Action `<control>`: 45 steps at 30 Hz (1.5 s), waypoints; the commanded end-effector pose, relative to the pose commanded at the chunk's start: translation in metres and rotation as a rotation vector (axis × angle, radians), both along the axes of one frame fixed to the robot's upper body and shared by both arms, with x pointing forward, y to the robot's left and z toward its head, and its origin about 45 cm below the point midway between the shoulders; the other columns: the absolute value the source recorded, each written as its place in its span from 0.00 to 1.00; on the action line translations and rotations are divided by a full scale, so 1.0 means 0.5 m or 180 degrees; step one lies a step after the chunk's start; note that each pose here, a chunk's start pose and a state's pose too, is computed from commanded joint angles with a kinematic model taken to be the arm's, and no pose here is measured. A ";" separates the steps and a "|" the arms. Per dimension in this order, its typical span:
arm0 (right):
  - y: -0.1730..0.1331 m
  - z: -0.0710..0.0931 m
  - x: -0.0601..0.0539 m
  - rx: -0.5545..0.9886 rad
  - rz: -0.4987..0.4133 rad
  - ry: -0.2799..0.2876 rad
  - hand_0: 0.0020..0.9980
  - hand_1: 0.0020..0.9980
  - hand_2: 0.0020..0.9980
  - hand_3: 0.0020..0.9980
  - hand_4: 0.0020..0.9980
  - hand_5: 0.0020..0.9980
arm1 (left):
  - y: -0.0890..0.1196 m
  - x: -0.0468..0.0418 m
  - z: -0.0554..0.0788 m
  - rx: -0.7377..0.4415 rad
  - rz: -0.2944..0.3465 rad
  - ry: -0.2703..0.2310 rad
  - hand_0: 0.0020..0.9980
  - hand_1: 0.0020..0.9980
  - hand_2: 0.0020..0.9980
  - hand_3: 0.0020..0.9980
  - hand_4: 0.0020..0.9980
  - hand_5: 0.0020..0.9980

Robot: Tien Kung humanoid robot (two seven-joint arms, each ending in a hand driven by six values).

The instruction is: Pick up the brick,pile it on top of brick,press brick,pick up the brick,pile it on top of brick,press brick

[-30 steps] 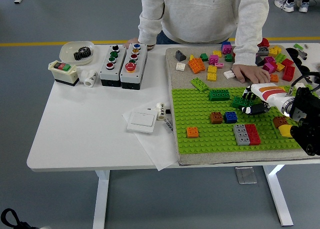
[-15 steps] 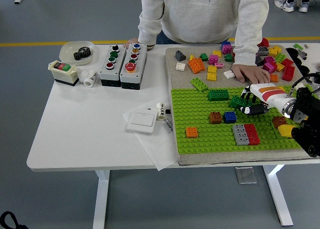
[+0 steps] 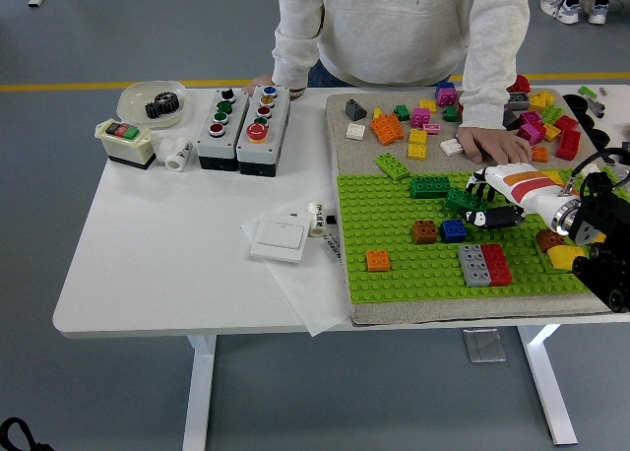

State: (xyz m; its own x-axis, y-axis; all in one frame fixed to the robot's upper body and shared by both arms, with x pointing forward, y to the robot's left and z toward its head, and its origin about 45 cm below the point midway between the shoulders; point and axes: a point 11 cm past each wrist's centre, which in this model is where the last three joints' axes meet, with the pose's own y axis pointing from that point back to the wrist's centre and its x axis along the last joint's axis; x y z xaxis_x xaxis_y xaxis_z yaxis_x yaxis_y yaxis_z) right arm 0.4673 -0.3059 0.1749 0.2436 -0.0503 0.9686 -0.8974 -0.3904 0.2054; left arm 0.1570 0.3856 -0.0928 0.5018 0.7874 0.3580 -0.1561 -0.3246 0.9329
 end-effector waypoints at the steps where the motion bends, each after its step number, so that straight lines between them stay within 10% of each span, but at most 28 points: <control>1: 0.001 0.001 -0.001 0.0003 0.0014 -0.0013 0.30 0.46 0.51 0.52 0.66 0.48 | 0.000 0.000 0.000 0.0001 0.0002 0.0001 0.77 0.76 0.76 0.60 0.67 0.60; 19: 0.028 0.072 -0.034 -0.0247 0.0877 -0.0475 0.31 0.46 0.51 0.52 0.66 0.48 | 0.006 -0.019 -0.005 0.0019 0.0035 0.0046 0.77 0.76 0.76 0.60 0.67 0.60; 45: -0.026 0.070 -0.112 -0.0718 0.1454 -0.0465 0.32 0.46 0.52 0.52 0.66 0.47 | 0.005 -0.030 -0.009 0.0002 0.0049 0.0063 0.77 0.76 0.76 0.60 0.67 0.60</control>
State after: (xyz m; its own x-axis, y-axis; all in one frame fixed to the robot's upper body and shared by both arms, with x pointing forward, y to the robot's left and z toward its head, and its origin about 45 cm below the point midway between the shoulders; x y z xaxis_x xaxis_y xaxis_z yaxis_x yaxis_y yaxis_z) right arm 0.4113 -0.3189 0.2098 0.0535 0.2431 0.9685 -0.6717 -0.7089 0.2150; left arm 0.1418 0.3879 -0.0974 0.4967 0.7948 0.3487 -0.1328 -0.3275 0.9355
